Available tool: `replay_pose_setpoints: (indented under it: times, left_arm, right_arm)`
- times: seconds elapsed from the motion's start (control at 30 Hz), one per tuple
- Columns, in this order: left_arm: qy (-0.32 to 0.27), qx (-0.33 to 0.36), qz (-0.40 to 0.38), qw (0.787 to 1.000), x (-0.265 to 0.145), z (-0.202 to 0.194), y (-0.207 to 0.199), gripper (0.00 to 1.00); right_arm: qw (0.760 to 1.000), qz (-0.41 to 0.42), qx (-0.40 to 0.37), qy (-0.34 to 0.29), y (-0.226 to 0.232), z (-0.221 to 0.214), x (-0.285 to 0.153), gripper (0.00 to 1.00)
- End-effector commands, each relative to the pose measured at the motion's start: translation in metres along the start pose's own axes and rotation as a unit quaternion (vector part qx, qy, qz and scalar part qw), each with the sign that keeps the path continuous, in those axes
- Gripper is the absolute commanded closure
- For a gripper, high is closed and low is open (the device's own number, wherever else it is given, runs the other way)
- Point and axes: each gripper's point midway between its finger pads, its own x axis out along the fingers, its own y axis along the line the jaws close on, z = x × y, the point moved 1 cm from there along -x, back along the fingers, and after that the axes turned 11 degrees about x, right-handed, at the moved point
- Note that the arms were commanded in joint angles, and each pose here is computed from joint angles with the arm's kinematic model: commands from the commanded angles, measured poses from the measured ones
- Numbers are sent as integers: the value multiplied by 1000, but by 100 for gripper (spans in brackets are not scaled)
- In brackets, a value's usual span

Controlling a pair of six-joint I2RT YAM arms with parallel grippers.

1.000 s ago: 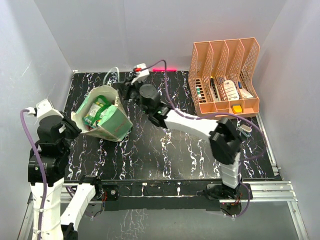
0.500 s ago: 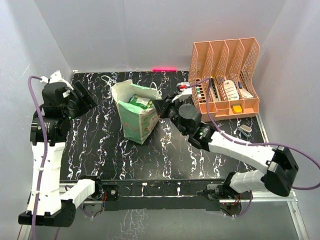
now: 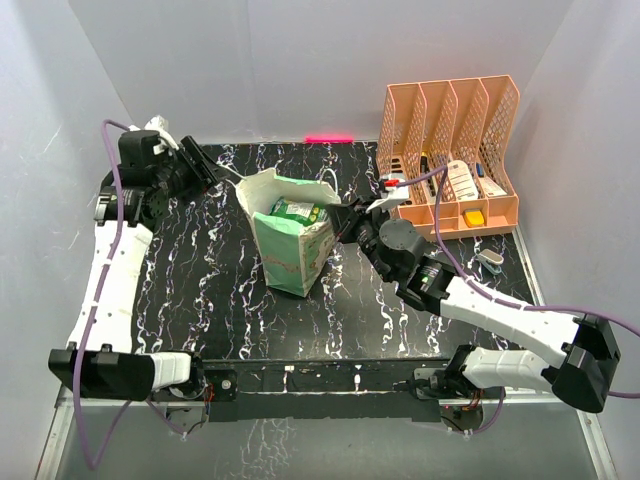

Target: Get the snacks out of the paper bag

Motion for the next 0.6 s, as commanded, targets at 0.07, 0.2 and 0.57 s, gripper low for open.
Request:
replay_pose_setpoints:
  times: [0.07, 0.2, 0.57]
  left_arm:
    - [-28, -75, -35, 996, 21, -2, -4, 48]
    - [-15, -86, -41, 995, 40, -12, 1, 45]
    - [-13, -80, -9, 997, 62, -13, 17, 47]
  right_arm:
    - [995, 36, 41, -80, 25, 52, -11, 93]
    - [996, 30, 34, -82, 21, 51, -12, 93]
    - [996, 29, 40, -75, 17, 43, -9, 93]
